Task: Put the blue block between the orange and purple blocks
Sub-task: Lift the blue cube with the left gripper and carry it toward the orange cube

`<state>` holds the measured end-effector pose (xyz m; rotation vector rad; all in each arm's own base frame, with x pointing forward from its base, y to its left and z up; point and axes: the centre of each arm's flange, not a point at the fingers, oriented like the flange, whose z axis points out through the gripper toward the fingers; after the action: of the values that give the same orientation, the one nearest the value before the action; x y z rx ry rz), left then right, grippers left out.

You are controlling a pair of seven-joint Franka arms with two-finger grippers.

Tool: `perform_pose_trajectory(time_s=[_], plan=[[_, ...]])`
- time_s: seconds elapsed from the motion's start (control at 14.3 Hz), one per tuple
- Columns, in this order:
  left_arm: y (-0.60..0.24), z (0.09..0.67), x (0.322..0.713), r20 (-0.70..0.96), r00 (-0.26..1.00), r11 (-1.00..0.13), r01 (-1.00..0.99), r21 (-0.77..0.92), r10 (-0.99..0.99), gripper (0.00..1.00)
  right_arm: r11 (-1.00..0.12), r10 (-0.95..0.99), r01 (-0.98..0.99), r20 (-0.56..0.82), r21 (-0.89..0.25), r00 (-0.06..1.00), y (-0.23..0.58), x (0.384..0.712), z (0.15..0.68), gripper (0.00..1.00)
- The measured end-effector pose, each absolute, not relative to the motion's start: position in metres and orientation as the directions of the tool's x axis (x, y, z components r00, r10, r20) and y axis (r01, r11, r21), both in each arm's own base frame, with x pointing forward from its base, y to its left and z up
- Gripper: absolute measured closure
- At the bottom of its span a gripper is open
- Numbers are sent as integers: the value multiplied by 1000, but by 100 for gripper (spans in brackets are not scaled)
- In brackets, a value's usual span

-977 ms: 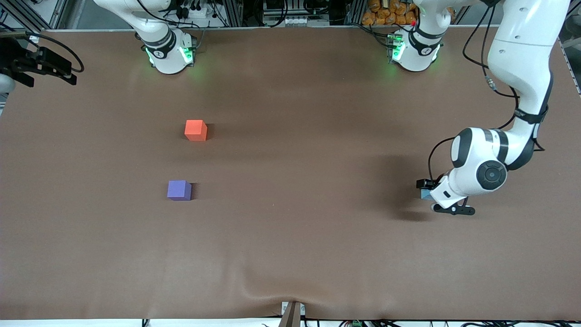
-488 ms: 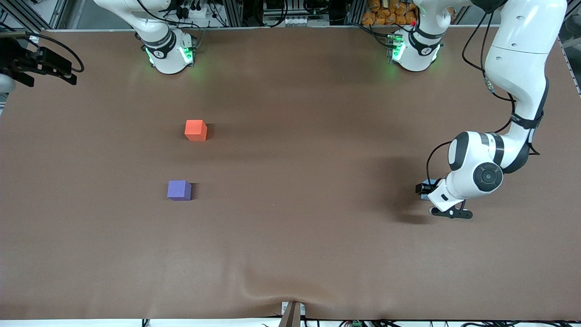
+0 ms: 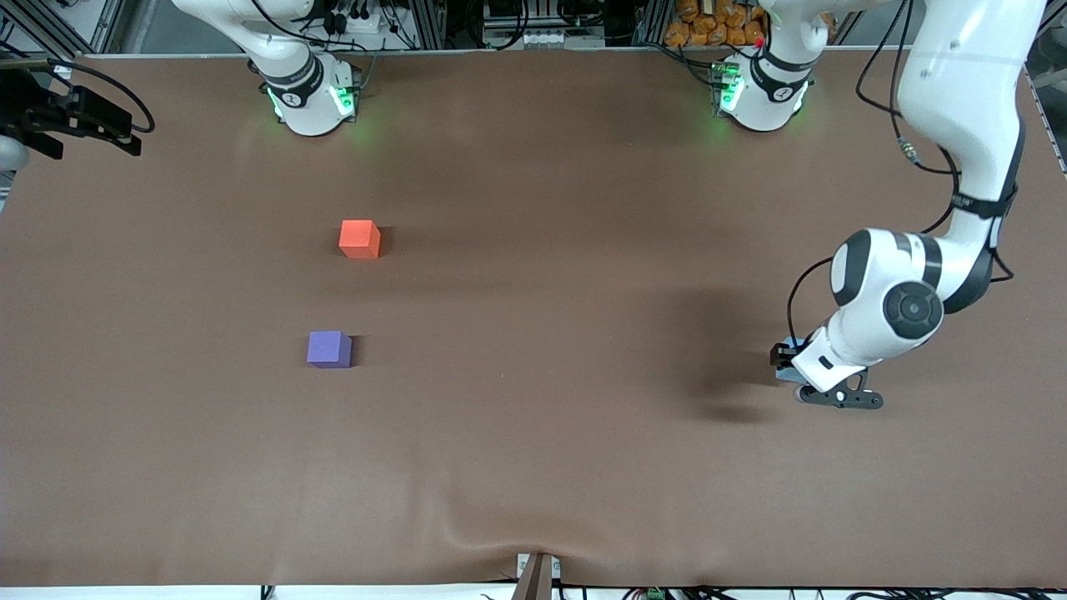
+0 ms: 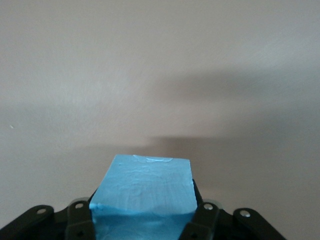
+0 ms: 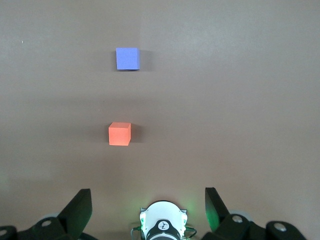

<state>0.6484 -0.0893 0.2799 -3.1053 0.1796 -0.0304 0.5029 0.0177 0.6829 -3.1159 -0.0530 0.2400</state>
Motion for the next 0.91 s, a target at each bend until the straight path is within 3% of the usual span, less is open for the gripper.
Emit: perform_pose_trajectory(time_s=[0.42, 0.91], plan=[[-269, 357, 600, -49, 998, -998, -50, -38, -48, 38, -999, 35, 32, -160, -19, 986, 18, 502, 682, 0], [-512, 281, 474, -102, 990, -994, 94, -64, 100, 38, -999, 35, 32, -164, -19, 986, 18, 502, 680, 0]])
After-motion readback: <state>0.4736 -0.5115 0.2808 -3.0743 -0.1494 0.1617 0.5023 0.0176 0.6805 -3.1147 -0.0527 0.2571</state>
